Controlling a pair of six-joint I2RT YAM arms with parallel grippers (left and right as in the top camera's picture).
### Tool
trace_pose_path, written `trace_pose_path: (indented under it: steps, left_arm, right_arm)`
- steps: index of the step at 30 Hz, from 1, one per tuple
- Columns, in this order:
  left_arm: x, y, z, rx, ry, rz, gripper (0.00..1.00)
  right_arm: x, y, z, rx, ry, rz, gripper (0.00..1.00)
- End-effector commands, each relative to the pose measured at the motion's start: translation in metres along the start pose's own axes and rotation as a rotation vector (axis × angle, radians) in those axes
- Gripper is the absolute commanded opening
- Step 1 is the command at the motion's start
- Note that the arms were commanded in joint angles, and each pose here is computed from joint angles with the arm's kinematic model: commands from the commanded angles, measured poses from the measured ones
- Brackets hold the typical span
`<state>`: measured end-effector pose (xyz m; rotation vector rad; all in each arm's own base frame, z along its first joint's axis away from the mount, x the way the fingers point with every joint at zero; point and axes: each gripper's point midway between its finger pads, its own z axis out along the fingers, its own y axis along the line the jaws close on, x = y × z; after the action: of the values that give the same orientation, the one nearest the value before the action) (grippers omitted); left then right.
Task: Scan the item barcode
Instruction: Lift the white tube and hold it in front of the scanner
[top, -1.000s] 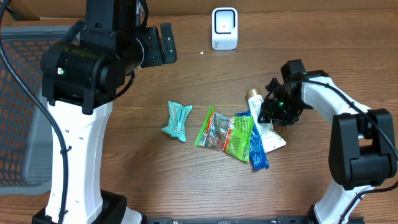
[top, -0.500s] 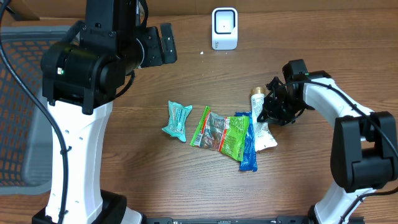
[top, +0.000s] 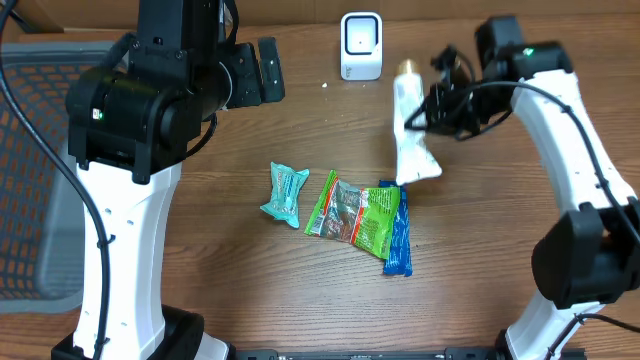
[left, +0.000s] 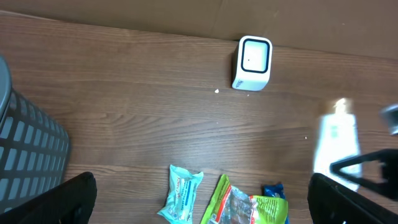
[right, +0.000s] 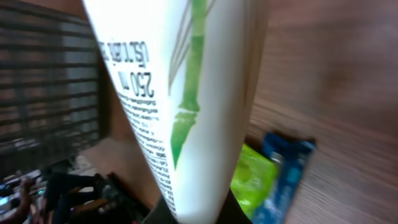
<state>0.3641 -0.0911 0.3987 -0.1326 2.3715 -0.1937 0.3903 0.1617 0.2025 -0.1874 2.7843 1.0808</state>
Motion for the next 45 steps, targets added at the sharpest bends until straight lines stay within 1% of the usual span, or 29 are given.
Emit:
trace_pose_path:
  steps: [1, 4, 10, 15, 22, 24, 27, 31, 32, 34, 38, 41, 43, 45]
  left_arm:
    - [-0.006, 0.003, -0.011, -0.002, -0.036, 0.013, 0.99]
    - [-0.006, 0.003, -0.011, -0.002, -0.036, 0.013, 1.00]
    - [-0.006, 0.003, -0.011, -0.003, -0.036, 0.013, 1.00]
    - [-0.006, 0.003, -0.011, -0.003, -0.036, 0.013, 0.99]
    - [-0.006, 0.003, -0.011, -0.003, -0.036, 0.013, 1.00]
    - [-0.006, 0.003, -0.011, -0.003, -0.036, 0.013, 1.00]
    - [-0.006, 0.003, -0.011, -0.003, -0.036, 0.013, 0.99]
    - [-0.006, 0.003, -0.011, -0.003, -0.036, 0.013, 1.00]
    - [-0.006, 0.003, -0.011, -0.003, -0.037, 0.013, 1.00]
    - [-0.006, 0.003, -0.011, -0.003, -0.036, 0.013, 1.00]
    - [-0.006, 0.003, -0.011, -0.003, -0.036, 0.013, 1.00]
    - [-0.006, 0.003, -0.011, -0.002, -0.036, 0.013, 1.00]
    - [-0.006, 0.003, -0.011, -0.003, -0.036, 0.013, 1.00]
    - [-0.006, 0.003, -0.011, -0.002, -0.036, 0.013, 1.00]
  right_arm:
    - [-0.007, 0.066, -0.037, -0.219, -0.074, -0.108, 0.04]
    - [-0.005, 0.084, -0.043, -0.321, -0.067, -0.119, 0.04]
    - [-0.003, 0.094, -0.047, -0.382, -0.085, -0.249, 0.04]
    - [-0.006, 0.094, -0.047, -0.373, -0.106, -0.313, 0.04]
    - [-0.020, 0.096, -0.049, -0.364, -0.163, -0.385, 0.04]
    - [-0.026, 0.091, -0.048, -0.331, -0.184, -0.405, 0.04]
    - [-0.041, 0.073, -0.044, -0.200, -0.224, -0.380, 0.04]
    - [-0.065, 0.037, -0.037, 0.075, -0.298, -0.239, 0.04]
    - [-0.078, 0.022, -0.036, 0.238, -0.358, -0.207, 0.04]
    - [-0.093, 0.013, -0.038, 0.406, -0.436, -0.212, 0.04]
    - [-0.122, 0.014, -0.047, 0.674, -0.603, -0.276, 0.04]
    - [-0.143, 0.024, -0.052, 0.844, -0.710, -0.377, 0.04]
    - [-0.155, 0.031, -0.047, 0.917, -0.724, -0.487, 0.04]
    - [-0.167, 0.032, -0.036, 0.964, -0.704, -0.605, 0.04]
